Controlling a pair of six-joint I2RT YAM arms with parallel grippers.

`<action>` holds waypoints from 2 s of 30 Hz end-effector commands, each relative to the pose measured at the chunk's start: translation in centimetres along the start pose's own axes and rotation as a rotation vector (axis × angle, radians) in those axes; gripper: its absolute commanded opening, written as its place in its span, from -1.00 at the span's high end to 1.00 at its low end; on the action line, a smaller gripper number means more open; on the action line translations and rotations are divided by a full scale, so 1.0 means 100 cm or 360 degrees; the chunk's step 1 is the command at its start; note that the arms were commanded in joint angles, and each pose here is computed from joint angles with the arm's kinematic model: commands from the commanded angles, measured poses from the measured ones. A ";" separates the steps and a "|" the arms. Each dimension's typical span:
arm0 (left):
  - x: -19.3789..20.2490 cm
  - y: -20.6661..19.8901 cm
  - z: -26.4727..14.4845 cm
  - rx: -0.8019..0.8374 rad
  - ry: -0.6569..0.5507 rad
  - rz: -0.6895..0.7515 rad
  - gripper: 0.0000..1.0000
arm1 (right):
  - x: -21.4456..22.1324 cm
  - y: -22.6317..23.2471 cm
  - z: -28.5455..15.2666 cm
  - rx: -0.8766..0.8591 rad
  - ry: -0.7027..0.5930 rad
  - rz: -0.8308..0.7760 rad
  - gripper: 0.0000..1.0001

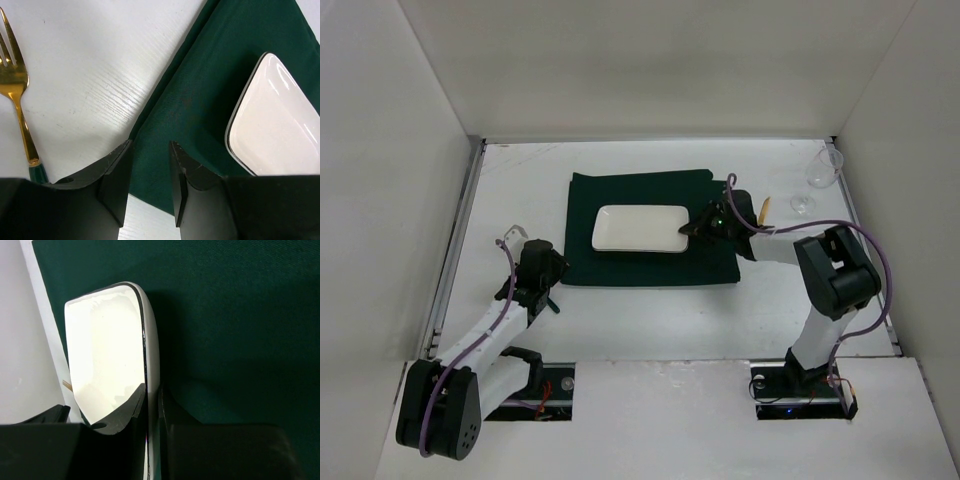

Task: Set the dinner table for one person

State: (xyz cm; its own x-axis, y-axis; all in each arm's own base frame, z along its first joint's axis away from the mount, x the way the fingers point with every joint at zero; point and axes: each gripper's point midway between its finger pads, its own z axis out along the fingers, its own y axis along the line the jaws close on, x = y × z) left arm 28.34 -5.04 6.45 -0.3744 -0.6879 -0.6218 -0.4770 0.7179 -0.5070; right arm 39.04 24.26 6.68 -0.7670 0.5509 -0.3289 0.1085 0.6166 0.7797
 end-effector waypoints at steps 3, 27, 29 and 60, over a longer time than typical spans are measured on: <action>0.001 -0.004 0.000 0.0036 -0.0004 0.0002 0.36 | -0.054 0.098 -0.020 -0.0537 -0.0209 -0.0115 0.90; 0.025 0.006 0.008 0.0007 0.0127 0.0038 0.35 | -0.051 0.042 0.022 -0.0214 0.0017 -0.0295 0.89; 0.025 0.006 0.008 0.0008 0.0127 0.0040 0.35 | -0.048 0.033 0.026 -0.0168 0.0045 -0.0295 0.88; 0.057 0.024 0.001 0.0002 0.0235 0.0108 0.85 | -0.078 0.020 -0.023 0.0167 -0.0321 -0.0417 -0.41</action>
State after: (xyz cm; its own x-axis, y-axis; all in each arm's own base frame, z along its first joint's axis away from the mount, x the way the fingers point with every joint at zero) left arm 26.54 -6.77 2.64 -0.4787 -0.6575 -0.5818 -0.4495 0.7528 -0.4808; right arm 43.65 20.32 10.56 -0.6776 0.4798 -0.5573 0.0150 0.7667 0.6418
